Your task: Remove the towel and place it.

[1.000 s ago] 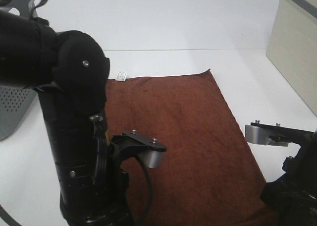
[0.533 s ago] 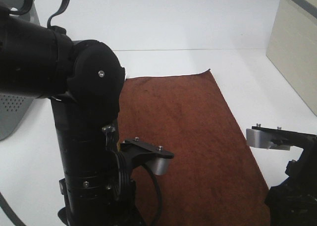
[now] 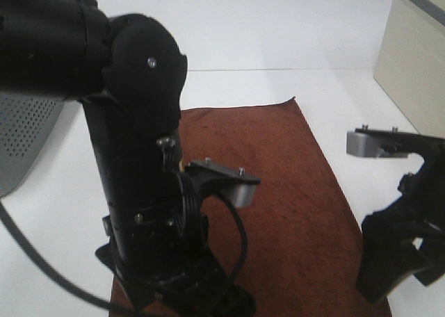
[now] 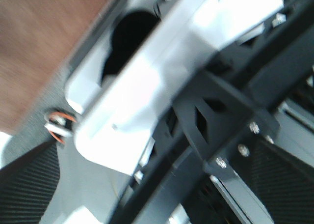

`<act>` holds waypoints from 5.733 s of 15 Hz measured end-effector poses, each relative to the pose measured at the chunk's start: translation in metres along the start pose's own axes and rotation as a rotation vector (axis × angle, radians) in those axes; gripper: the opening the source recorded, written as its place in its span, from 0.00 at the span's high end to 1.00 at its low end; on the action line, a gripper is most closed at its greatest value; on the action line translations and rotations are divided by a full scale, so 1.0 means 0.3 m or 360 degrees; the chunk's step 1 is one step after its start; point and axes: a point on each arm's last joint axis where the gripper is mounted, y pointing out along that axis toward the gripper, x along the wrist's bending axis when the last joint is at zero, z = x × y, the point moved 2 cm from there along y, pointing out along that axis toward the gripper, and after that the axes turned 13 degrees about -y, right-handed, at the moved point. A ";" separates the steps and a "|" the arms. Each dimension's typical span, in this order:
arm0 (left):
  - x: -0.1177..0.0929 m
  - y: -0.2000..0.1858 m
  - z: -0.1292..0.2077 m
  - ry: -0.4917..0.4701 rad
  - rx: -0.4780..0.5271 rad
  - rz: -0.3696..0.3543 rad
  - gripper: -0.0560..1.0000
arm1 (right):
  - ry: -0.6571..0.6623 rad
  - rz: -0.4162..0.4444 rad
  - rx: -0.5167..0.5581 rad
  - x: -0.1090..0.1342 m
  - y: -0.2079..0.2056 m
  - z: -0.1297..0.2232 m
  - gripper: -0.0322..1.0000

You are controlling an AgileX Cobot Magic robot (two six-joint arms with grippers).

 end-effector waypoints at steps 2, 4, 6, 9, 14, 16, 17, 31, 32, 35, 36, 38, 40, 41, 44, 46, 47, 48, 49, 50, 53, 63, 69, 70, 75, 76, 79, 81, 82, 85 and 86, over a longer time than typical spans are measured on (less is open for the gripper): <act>0.042 -0.081 -0.063 -0.0020 -0.0145 -0.0023 0.01 | -0.0037 0.0094 -0.0180 -0.002 -0.087 -0.083 0.21; 0.114 -0.160 -0.117 -0.0106 -0.0268 -0.0004 0.01 | -0.0056 0.0137 -0.0328 -0.002 -0.178 -0.164 0.21; 0.217 -0.220 -0.158 -0.0205 -0.0381 0.0017 0.01 | 0.0016 0.0164 -0.0437 -0.057 -0.253 -0.238 0.21; 0.386 -0.290 -0.208 -0.0401 -0.0614 0.0039 0.01 | 0.0145 0.0208 -0.0570 -0.184 -0.348 -0.335 0.21; 0.669 -0.406 -0.233 -0.0694 -0.1007 0.0021 0.01 | 0.0104 0.0217 -0.0561 -0.275 -0.371 -0.524 0.13; 0.747 -0.422 -0.230 -0.0758 -0.1071 0.0011 0.01 | 0.0042 0.0215 -0.0551 -0.325 -0.369 -0.625 0.13; 0.780 -0.420 -0.246 -0.0781 -0.1077 0.0017 0.01 | 0.0006 0.0226 -0.0572 -0.354 -0.363 -0.679 0.13; 0.962 -0.251 -0.648 -0.0845 -0.1014 0.0205 0.01 | 0.0096 0.0150 -0.0689 -0.623 -0.133 -0.883 0.13; 0.968 -0.234 -0.653 -0.0850 -0.0999 0.0206 0.01 | 0.0101 0.0185 -0.0687 -0.644 -0.108 -0.889 0.13; 0.980 -0.201 -0.662 -0.0859 -0.0969 0.0202 0.01 | 0.0104 0.0265 -0.0699 -0.695 -0.045 -0.904 0.14; 0.981 -0.197 -0.663 -0.0861 -0.0965 0.0203 0.01 | 0.0102 0.0267 -0.0697 -0.702 -0.032 -0.907 0.14; 0.982 -0.195 -0.663 -0.0861 -0.0963 0.0203 0.01 | 0.0108 0.0251 -0.0677 -0.717 0.009 -0.909 0.15; 0.985 -0.196 -0.662 -0.0854 -0.0963 0.0184 0.01 | 0.0103 0.0258 -0.0675 -0.724 0.023 -0.911 0.15; 0.985 -0.195 -0.662 -0.0853 -0.0963 0.0183 0.01 | 0.0103 0.0263 -0.0681 -0.726 0.024 -0.912 0.15; 0.985 -0.195 -0.661 -0.0850 -0.0961 0.0180 0.01 | 0.0103 0.0272 -0.0688 -0.729 0.024 -0.914 0.15; 0.986 -0.194 -0.662 -0.0851 -0.0961 0.0179 0.01 | 0.0098 0.0268 -0.0679 -0.725 0.037 -0.918 0.15; 0.986 -0.192 -0.665 -0.0856 -0.0969 0.0186 0.02 | 0.0088 0.0265 -0.0680 -0.714 0.044 -0.925 0.16; 0.986 -0.189 -0.673 -0.0867 -0.0988 0.0204 0.04 | 0.0065 0.0265 -0.0678 -0.694 0.055 -0.938 0.16; 0.981 -0.185 -0.689 -0.0878 -0.1021 0.0229 0.06 | 0.0039 0.0267 -0.0674 -0.672 0.068 -0.951 0.16; 0.969 -0.175 -0.702 -0.0881 -0.1036 0.0250 0.10 | 0.0014 0.0269 -0.0670 -0.650 0.080 -0.963 0.16; 0.934 -0.149 -0.726 -0.0849 -0.1032 0.0258 0.23 | -0.0005 0.0278 -0.0674 -0.632 0.097 -0.979 0.22; 0.940 -0.123 -0.738 -0.0680 -0.1039 0.0133 0.94 | 0.0012 0.0338 -0.0637 -0.653 0.114 -0.973 0.96; 0.956 -0.222 -0.800 -0.0488 -0.1291 -0.0017 0.94 | 0.0031 0.0463 -0.0836 -0.679 0.088 -1.009 0.96; 0.954 -0.242 -0.807 -0.0472 -0.1326 -0.0026 0.94 | 0.0027 0.0481 -0.0852 -0.683 0.087 -1.012 0.96; 0.961 -0.370 -0.853 -0.0391 -0.1684 -0.0137 0.94 | -0.0038 0.0722 -0.1238 -0.684 -0.064 -1.067 0.96; 0.964 -0.378 -0.857 -0.0391 -0.1724 -0.0151 0.94 | -0.0043 0.0753 -0.1290 -0.687 -0.079 -1.075 0.96; 0.973 -0.402 -0.867 -0.0365 -0.1832 -0.0206 0.94 | -0.0045 0.0789 -0.1362 -0.690 -0.096 -1.084 0.96; 0.971 -0.417 -0.875 -0.0332 -0.1903 -0.0247 0.94 | -0.0047 0.0827 -0.1436 -0.694 -0.112 -1.094 0.96; 0.971 -0.418 -0.875 -0.0333 -0.1908 -0.0249 0.94 | -0.0047 0.0828 -0.1438 -0.694 -0.112 -1.094 0.96; 0.981 -0.388 -0.890 -0.0339 -0.1914 -0.0258 0.94 | -0.0048 0.0844 -0.1469 -0.696 -0.119 -1.098 0.96; 0.986 -0.372 -0.894 -0.0342 -0.1903 -0.0260 0.94 | -0.0048 0.0844 -0.1470 -0.696 -0.120 -1.098 0.96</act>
